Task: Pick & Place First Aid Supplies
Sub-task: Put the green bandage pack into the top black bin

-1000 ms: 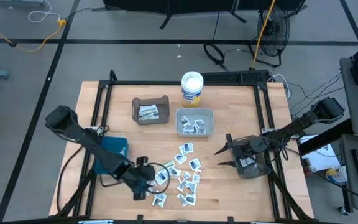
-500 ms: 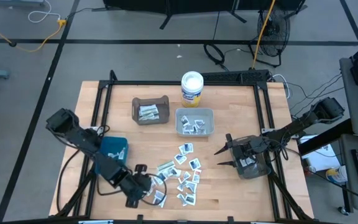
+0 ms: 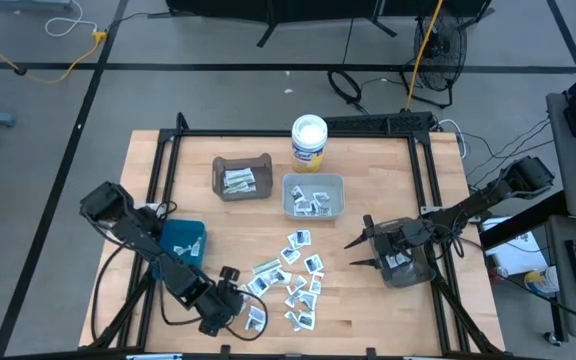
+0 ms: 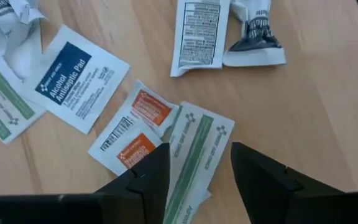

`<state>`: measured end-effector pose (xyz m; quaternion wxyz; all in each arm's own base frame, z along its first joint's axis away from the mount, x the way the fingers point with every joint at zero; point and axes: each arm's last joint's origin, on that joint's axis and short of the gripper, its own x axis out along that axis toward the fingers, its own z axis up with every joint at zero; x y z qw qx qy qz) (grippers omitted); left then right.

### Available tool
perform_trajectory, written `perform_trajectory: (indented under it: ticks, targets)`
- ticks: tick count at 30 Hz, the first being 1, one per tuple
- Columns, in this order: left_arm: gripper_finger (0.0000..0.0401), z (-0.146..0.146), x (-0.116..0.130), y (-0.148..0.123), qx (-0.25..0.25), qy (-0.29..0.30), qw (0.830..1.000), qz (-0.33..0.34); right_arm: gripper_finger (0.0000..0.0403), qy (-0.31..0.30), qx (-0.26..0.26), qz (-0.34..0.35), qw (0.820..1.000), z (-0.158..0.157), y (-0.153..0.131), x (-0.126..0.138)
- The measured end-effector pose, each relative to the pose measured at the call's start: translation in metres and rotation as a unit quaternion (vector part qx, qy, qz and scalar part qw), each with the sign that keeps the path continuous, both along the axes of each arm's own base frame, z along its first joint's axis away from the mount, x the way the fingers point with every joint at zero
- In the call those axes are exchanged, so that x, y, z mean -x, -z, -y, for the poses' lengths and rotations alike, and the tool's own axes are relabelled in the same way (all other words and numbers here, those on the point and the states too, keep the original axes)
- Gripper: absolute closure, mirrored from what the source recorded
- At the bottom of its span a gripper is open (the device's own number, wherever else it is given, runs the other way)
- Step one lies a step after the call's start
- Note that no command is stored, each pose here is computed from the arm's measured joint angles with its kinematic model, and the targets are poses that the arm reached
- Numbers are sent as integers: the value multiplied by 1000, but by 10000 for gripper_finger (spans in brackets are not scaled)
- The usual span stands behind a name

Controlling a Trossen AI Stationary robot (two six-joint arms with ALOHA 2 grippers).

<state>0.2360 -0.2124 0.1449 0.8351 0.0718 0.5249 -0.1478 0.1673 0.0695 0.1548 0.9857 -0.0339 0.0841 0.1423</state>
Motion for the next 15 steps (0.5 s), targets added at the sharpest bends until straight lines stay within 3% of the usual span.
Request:
perform_trajectory:
  ticks: [10, 15]
  targets:
    - [171, -6, 2, 4, -27, 3, 999, -23, 202, 0, 0, 0, 1000, 0, 0, 0]
    - [173, -7, 1, 6, -30, 1, 999, -28, 202, 0, 0, 0, 1000, 0, 0, 0]
